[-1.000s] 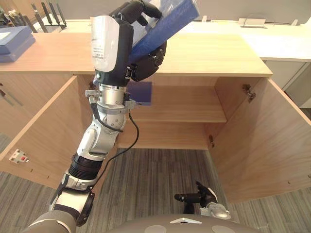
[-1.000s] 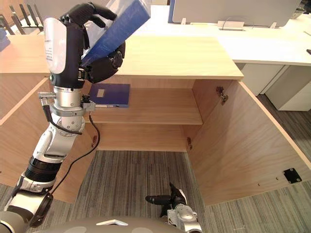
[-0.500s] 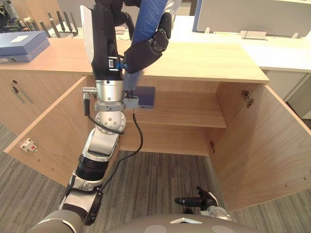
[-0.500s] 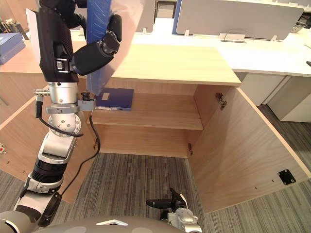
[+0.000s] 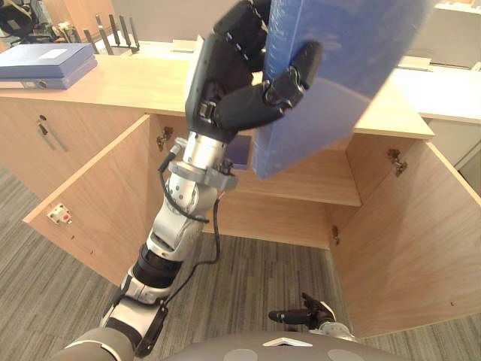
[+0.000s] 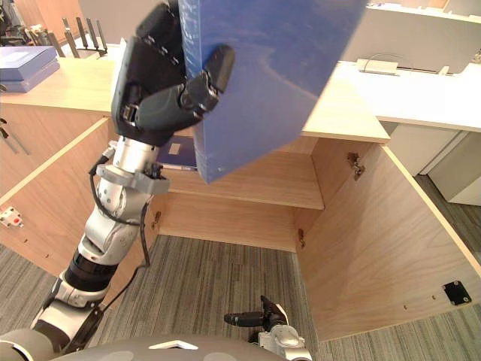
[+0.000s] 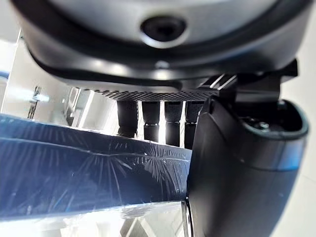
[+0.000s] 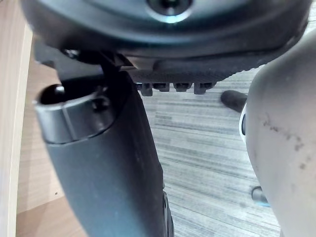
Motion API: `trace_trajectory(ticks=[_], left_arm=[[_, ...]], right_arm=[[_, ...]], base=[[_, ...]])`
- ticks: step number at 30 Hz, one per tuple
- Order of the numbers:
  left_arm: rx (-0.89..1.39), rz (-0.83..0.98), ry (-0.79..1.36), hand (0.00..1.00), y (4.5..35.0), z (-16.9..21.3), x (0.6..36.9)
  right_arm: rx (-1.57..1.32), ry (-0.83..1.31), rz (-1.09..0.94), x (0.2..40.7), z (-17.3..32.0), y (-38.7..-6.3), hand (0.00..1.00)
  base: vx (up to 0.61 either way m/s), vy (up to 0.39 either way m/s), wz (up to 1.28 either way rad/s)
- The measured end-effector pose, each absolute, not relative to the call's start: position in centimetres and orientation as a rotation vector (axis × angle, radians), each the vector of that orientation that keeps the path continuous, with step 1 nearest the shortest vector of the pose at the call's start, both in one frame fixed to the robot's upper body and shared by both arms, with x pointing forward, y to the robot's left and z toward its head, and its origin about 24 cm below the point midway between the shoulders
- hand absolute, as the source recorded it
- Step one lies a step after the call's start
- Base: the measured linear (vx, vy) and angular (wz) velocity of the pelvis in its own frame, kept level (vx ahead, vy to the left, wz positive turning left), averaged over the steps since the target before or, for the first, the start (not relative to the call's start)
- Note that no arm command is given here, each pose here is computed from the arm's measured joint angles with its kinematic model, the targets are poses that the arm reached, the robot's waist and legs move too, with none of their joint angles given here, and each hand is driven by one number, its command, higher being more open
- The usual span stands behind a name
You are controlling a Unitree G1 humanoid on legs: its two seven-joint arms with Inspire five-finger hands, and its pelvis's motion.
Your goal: Walk over to the cabinet, pick up the folder, carry it to the office cabinet, place the folder inside the office cabinet, then close the office cabinet door
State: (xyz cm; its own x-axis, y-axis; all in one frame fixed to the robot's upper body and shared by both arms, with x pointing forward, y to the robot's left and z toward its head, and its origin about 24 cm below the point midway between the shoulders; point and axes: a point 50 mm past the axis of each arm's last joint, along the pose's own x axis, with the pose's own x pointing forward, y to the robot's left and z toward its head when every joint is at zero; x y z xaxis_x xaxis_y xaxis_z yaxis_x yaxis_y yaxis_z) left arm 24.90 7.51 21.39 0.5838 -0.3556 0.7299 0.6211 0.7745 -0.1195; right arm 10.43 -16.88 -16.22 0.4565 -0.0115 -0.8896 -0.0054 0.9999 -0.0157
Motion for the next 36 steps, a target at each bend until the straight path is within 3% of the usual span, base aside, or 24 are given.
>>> trace_trajectory(ticks=[6,17,24,28,36], left_arm=[[-0.433,-0.709,-0.642,0.00,6.8,19.7,24.4],[-0.414,-0.757,-0.465,0.00,7.1,16.0,23.5],[-0.262,-0.567,-0.210,0.00,9.4,9.0,24.6],[-0.149,-0.381,-0.047,0.00,12.4,4.8,24.5],[-0.032,-0.095,0.019,0.00,18.0,2.9,24.8]], right_arm=[[-0.023,1.120,0.003,10.1,-16.4,-17.0,1.00],[-0.039,1.132,0.029,10.2,-16.5,-17.0,1.00],[-0.054,1.129,0.047,10.3,-16.4,-17.1,1.00],[-0.056,1.116,0.045,10.7,-16.3,-17.2,1.00],[-0.054,1.089,0.034,11.2,-16.1,-17.5,1.00]], base=[[-0.04,-0.005,-0.01],[-0.01,0.006,-0.03],[-0.01,0.001,-0.08],[-0.01,-0.007,-0.06],[0.04,0.006,-0.03]])
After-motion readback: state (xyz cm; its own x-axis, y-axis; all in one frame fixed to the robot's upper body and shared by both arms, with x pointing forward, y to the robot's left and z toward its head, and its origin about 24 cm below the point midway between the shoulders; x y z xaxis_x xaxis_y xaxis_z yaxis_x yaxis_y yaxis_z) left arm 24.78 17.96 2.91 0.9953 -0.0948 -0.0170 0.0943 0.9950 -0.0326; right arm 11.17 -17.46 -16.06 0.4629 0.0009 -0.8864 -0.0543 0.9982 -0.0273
